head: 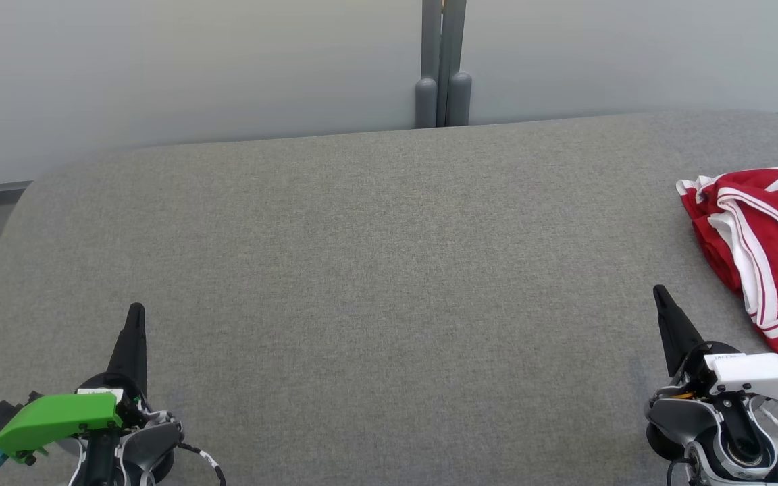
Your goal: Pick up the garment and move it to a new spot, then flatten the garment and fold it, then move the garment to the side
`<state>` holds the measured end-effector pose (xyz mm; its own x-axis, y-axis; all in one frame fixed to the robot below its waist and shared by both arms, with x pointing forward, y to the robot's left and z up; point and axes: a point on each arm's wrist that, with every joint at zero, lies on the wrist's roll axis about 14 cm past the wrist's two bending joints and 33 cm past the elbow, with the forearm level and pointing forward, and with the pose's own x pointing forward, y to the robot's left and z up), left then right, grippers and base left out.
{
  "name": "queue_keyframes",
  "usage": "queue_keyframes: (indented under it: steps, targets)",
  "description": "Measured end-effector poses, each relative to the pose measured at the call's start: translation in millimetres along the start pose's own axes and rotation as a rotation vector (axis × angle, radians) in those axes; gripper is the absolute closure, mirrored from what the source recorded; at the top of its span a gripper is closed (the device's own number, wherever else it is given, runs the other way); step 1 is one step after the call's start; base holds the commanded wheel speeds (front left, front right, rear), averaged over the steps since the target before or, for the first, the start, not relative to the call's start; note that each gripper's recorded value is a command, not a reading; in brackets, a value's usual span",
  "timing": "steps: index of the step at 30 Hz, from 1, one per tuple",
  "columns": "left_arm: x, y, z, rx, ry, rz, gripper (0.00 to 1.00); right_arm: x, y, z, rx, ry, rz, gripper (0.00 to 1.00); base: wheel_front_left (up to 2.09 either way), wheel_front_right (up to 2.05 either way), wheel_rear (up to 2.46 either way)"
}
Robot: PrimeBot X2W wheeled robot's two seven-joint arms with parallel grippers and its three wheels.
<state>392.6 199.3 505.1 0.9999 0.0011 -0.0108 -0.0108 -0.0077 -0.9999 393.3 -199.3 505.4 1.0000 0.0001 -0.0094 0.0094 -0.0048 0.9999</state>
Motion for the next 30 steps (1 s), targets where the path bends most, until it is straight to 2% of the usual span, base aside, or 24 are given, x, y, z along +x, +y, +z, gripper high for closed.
queue_keyframes:
  steps: [30]
  targets:
    - [0.0,-0.1,0.1,0.0,0.0,0.0,1.0,0.0,0.0,0.0,0.0,0.0,0.0,1.0,0.0,0.0,0.0]
